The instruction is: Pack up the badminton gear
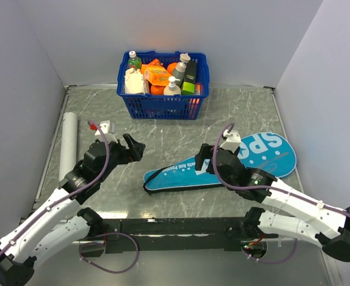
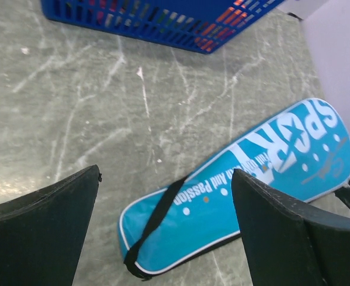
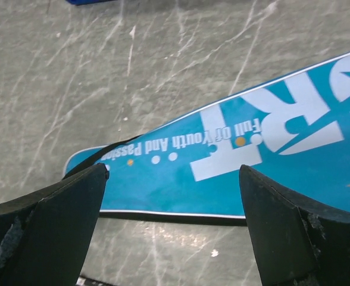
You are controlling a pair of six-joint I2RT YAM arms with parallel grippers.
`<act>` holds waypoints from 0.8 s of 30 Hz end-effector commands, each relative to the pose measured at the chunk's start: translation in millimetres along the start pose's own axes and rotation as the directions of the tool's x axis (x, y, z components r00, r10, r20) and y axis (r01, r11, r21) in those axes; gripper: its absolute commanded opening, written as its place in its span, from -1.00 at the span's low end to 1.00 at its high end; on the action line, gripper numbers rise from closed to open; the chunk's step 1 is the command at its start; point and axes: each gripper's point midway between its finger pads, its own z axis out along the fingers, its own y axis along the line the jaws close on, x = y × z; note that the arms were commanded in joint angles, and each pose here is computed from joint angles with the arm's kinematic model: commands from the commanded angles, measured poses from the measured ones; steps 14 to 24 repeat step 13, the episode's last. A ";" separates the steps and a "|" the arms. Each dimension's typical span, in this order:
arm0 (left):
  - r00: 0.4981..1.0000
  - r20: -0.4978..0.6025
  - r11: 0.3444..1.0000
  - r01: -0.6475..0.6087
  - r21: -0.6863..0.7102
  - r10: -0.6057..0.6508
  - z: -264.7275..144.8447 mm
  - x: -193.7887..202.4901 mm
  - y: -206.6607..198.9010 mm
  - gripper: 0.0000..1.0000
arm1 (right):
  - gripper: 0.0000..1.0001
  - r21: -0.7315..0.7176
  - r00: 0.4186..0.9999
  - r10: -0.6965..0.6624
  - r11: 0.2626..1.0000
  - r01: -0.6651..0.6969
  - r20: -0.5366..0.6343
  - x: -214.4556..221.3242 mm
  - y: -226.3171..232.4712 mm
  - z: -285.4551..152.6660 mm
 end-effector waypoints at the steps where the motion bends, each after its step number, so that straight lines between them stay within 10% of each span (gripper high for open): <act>1: 0.996 0.054 0.995 -0.061 -0.081 0.066 -0.2 -22.5 7.5 0.93 | 1.00 0.018 0.997 -0.052 0.999 0.051 0.056 -5.9 -2.3 6.1; 24: 0.989 0.108 0.991 -0.088 -0.106 0.099 14.1 -27.5 12.3 0.93 | 1.00 -0.066 0.991 -0.027 0.997 0.036 0.135 -13.2 11.7 10.7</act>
